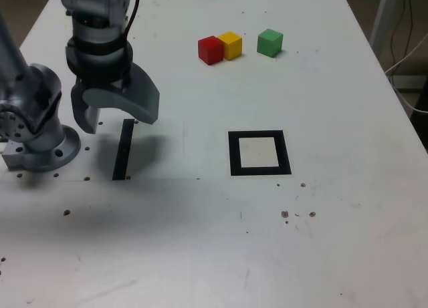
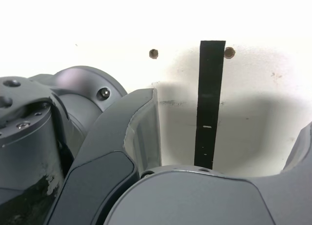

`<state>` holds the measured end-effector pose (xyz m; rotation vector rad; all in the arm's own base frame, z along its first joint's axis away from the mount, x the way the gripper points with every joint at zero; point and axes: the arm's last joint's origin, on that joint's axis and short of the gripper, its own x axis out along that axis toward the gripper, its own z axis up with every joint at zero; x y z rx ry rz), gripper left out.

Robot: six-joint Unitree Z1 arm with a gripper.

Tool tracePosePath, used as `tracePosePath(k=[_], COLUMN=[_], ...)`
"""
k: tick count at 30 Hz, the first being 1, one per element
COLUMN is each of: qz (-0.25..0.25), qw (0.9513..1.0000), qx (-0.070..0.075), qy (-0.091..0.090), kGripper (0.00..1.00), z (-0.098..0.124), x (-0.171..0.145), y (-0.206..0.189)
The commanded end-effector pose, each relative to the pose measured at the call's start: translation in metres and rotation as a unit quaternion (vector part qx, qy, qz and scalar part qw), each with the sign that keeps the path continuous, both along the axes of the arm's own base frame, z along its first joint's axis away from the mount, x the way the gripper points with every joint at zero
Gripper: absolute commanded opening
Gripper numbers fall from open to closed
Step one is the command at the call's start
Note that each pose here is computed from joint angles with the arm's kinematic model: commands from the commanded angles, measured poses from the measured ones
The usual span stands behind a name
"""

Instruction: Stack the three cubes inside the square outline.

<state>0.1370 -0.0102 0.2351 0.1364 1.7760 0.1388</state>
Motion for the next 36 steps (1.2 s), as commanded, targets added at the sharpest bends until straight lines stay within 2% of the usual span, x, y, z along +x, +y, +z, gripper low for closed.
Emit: tracePosePath(k=[1,5,11,16,20,25,28,32,36], qz=[-0.006,-0.008,-0.007,-0.003,-0.011,-0.027,-0.031,-0.040,-0.051], qw=[1.0000,0.9997,0.9997,0.9996,0.9996,0.9993,0.9989,0.9977,0.9969], qx=[-0.006,-0.022,-0.022,-0.028,-0.027,-0.021,-0.017,-0.018,-0.017], qy=[0.002,0.001,0.010,0.006,-0.001,-0.013,-0.031,-0.051,-0.058], kGripper=[1.00,1.00,1.00,1.00,1.00,1.00,1.00,1.00,1.00], z=[0.002,0.003,0.004,0.011,0.016,0.046,0.069,0.084,0.095], x=[-0.001,-0.005,-0.003,-0.006,-0.004,0.010,0.021,0.036,0.051], y=[0.000,0.001,0.001,0.004,0.005,0.010,0.017,0.025,0.033])
